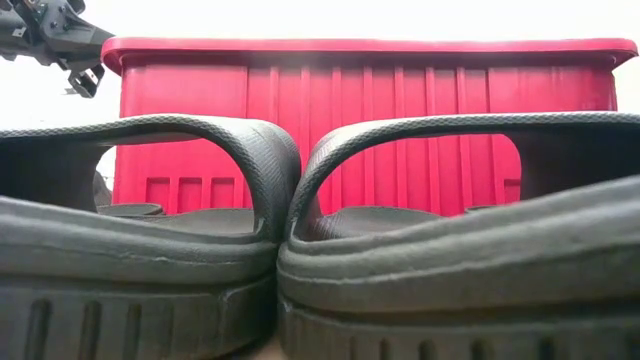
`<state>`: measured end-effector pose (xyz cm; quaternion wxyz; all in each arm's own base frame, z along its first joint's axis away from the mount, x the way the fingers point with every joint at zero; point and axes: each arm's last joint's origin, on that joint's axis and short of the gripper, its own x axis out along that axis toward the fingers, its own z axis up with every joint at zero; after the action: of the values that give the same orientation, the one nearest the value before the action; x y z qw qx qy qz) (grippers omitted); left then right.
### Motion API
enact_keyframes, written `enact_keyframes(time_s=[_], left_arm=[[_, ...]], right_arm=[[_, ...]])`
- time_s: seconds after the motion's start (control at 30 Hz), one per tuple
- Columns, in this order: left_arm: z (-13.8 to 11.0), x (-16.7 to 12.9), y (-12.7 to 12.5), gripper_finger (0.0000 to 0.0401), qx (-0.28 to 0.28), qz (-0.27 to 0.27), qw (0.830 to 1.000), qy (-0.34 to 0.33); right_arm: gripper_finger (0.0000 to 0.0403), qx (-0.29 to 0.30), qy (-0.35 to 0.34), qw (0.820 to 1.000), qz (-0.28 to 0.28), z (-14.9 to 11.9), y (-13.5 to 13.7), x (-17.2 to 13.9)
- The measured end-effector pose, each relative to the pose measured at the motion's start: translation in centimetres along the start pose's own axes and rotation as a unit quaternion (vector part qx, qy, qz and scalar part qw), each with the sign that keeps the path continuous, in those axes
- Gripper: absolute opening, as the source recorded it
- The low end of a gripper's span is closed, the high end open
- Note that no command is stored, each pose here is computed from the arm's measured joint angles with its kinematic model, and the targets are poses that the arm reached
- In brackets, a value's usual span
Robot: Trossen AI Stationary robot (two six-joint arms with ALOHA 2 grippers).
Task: Pick and place slides into bin
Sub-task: Put the black slide into the red bin
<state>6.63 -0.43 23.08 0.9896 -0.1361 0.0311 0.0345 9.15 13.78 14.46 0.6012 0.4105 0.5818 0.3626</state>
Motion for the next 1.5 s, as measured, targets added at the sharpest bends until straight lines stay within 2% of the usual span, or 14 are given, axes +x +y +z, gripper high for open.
enact_keyframes(time_s=[0.3, 0.6, 0.7, 0.8, 1.07, 1.2, 1.4, 1.5], left_arm=[[0.0, 0.0, 0.0, 0.0031, -0.005, 0.000, 1.000, 0.000], [0.0, 0.0, 0.0, 0.0031, -0.005, 0.000, 1.000, 0.000], [0.0, 0.0, 0.0, 0.0031, -0.005, 0.000, 1.000, 0.000], [0.0, 0.0, 0.0, 0.0031, -0.002, 0.000, 1.000, 0.000], [-0.1, 0.0, 0.0, 0.0031, -0.001, 0.001, 1.000, 0.003], [0.0, 0.0, 0.0, 0.0031, -0.006, 0.001, 1.000, 0.002], [-0.1, 0.0, 0.0, 0.0031, -0.020, 0.000, 1.000, 0.003], [-0.1, 0.0, 0.0, 0.0031, -0.020, 0.000, 1.000, 0.003]], right_arm=[[0.0004, 0.029, 0.009, 0.999, 0.014, -0.1, 0.5, -0.3], [0.0004, 0.020, 0.000, 0.999, 0.046, -0.4, 1.6, -1.3], [0.0004, 0.006, -0.005, 0.998, 0.065, -0.2, 2.8, -1.5], [0.0004, -0.040, -0.015, 0.992, 0.115, 0.2, 5.5, -2.0], [0.0004, -0.068, -0.026, 0.994, 0.078, 1.3, 8.7, -1.8], [0.0004, -0.064, -0.033, 0.996, 0.053, 2.3, 9.7, -1.6], [0.0004, -0.092, -0.049, 0.994, 0.032, 4.1, 13.2, -2.4], [0.0004, -0.104, -0.059, 0.993, -0.002, 4.8, 15.3, -3.9]])
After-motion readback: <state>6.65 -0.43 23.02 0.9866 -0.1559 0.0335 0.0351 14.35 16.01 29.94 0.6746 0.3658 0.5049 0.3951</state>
